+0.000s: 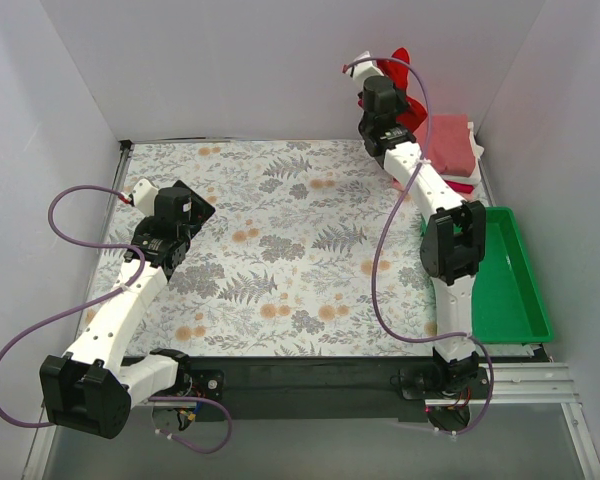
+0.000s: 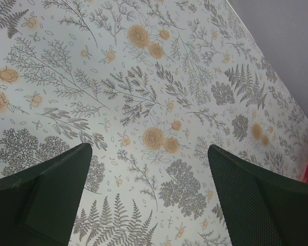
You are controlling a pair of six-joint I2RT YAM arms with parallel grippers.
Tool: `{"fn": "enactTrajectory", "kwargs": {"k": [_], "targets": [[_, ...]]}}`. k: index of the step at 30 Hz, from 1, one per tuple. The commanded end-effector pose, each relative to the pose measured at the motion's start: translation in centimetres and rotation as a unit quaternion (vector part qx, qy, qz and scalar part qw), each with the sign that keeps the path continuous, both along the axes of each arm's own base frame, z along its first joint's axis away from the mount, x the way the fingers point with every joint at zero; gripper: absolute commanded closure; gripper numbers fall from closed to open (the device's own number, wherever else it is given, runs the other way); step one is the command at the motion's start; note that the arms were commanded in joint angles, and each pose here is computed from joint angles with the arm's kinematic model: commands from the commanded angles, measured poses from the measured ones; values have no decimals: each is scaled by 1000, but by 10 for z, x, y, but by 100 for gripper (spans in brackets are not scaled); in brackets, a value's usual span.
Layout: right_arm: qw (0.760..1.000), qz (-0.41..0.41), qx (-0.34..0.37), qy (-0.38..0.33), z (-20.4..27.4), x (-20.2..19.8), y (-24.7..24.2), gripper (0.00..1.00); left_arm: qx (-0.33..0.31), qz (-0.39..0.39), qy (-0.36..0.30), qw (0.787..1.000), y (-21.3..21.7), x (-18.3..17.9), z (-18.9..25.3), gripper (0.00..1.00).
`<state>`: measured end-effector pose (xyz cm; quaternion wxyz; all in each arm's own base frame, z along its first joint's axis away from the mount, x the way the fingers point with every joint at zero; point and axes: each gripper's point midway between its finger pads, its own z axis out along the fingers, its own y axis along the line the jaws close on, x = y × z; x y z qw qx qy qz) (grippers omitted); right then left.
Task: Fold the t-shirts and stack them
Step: Neatly place the folded tshirt to the corner
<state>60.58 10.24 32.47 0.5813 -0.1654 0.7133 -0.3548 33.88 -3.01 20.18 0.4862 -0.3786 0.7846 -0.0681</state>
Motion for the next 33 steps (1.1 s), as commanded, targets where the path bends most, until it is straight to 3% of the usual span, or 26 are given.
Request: {"fn": "enactTrajectory", "kwargs": {"k": [1,33], "targets": [[994,-6,45,-103,90,-21,-18,99,1,7,-11,1000,3,-2,5,4],[997,-23,43,-59,26,18,-50,99,5,7,-2,1000,3,1,-1,2]]}}
